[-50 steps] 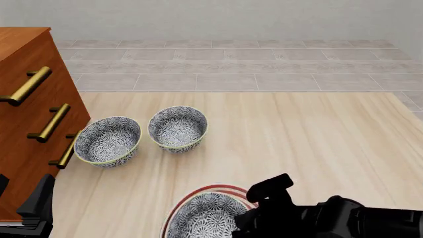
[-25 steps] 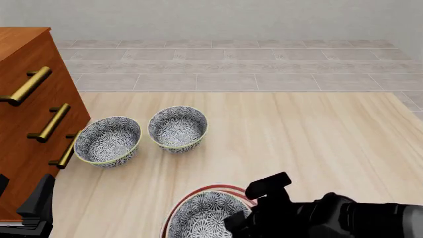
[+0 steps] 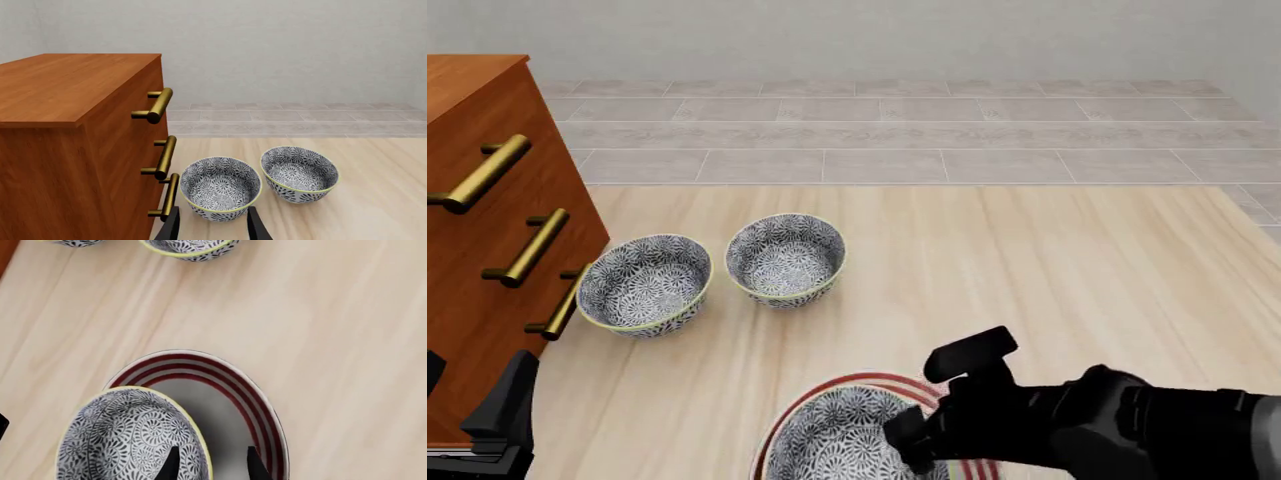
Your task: Put the bowl at the front on the plate.
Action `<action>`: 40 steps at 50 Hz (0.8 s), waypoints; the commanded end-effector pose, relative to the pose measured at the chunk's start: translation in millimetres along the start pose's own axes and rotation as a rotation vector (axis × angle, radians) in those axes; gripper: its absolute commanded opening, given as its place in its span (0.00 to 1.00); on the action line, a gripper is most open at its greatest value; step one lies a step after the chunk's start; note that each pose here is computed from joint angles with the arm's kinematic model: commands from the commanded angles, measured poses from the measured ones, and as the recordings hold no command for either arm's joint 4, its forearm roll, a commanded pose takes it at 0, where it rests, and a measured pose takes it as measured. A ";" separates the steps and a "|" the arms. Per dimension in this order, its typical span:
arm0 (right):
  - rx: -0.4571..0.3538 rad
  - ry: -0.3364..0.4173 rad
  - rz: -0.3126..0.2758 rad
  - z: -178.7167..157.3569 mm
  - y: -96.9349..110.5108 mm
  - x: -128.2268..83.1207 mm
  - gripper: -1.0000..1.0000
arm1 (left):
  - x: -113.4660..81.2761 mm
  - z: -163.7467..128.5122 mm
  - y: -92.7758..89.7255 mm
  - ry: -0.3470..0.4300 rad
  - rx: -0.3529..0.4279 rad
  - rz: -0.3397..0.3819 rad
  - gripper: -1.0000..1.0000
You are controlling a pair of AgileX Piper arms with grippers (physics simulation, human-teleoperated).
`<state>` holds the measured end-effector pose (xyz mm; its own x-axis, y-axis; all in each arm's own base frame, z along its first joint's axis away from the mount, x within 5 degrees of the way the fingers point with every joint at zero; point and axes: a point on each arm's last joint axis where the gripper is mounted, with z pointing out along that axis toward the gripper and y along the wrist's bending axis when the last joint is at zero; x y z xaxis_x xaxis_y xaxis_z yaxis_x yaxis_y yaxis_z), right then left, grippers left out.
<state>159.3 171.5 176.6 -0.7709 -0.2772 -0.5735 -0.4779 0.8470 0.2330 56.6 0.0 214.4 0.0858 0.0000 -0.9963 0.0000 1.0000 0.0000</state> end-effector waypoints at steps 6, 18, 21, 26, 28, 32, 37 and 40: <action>0.017 -0.013 -0.016 -10.4 -2.9 -13.6 1.00 | 0.0 0.0 0.0 0.000 0.000 0.000 1.00; 0.015 -0.029 -0.033 -21.1 -0.3 -23.4 1.00 | 0.0 0.0 0.0 0.000 0.000 0.000 1.00; 0.013 -0.032 -0.038 -25.5 0.2 -23.3 1.00 | 0.0 0.0 0.0 0.000 0.000 0.000 1.00; 0.013 -0.046 -0.056 -37.7 1.1 -28.9 1.00 | 0.0 0.0 0.0 0.000 0.000 0.000 1.00; 0.016 -0.056 -0.060 -43.6 -0.2 -31.8 1.00 | 0.0 0.0 0.0 0.000 0.000 0.000 1.00; 0.019 -0.065 -0.073 -52.3 0.6 -38.1 1.00 | 0.0 0.0 0.0 0.000 0.000 0.000 1.00; 0.015 -0.079 -0.084 -61.5 2.4 -42.0 1.00 | 0.0 0.0 0.0 0.000 0.000 0.000 1.00; 0.014 -0.084 -0.086 -64.9 2.3 -42.7 1.00 | 0.0 0.0 0.0 0.000 0.000 0.000 1.00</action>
<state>166.2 160.7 235.3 -0.7094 -0.3054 -0.6352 -0.5210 0.8342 0.1807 56.6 0.0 214.4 0.0858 0.0000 -0.9963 0.0000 1.0000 0.0000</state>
